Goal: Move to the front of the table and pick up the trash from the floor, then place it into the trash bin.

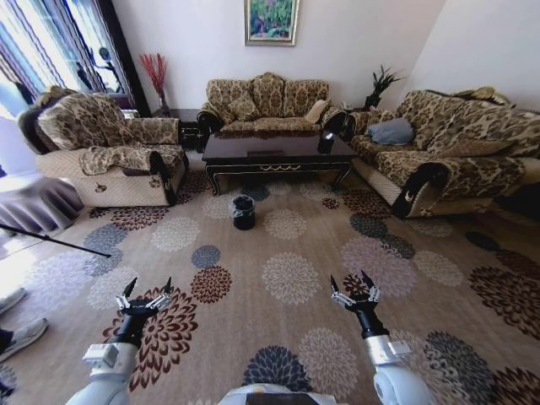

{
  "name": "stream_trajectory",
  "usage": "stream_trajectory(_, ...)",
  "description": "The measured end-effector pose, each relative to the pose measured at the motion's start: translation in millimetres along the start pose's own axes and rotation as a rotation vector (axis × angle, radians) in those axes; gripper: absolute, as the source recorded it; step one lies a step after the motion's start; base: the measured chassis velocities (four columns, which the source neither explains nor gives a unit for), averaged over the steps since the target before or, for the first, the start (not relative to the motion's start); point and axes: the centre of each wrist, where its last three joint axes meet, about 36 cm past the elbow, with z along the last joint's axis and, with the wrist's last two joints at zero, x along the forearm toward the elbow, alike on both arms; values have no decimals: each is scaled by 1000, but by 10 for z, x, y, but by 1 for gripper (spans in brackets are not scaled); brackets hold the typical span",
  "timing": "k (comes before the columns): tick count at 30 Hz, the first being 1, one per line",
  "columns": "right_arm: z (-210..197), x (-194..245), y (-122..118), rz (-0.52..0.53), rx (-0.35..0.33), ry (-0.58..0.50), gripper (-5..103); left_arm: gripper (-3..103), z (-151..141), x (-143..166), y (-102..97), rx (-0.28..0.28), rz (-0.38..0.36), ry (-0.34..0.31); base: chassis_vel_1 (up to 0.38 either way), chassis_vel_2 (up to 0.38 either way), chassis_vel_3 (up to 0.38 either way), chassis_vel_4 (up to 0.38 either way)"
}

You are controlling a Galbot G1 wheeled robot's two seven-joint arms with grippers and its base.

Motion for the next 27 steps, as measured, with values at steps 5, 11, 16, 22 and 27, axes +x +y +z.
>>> stream_trajectory(5, 0, 0, 0, 0, 0, 0, 100, 100, 0, 0, 0, 0, 0, 0, 0, 0, 0, 0)
stream_trajectory(11, 0, 0, 0, 0, 0, 0, 100, 100, 0, 0, 0, 0, 0, 0, 0, 0, 0, 0)
stream_trajectory(16, 0, 0, 0, 0, 0, 0, 100, 100, 0, 0, 0, 0, 0, 0, 0, 0, 0, 0)
stream_trajectory(22, 0, 0, 0, 0, 0, 0, 100, 100, 0, 0, 0, 0, 0, 0, 0, 0, 0, 0)
stream_trajectory(27, 0, 0, 0, 0, 0, 0, 100, 100, 0, 0, 0, 0, 0, 0, 0, 0, 0, 0)
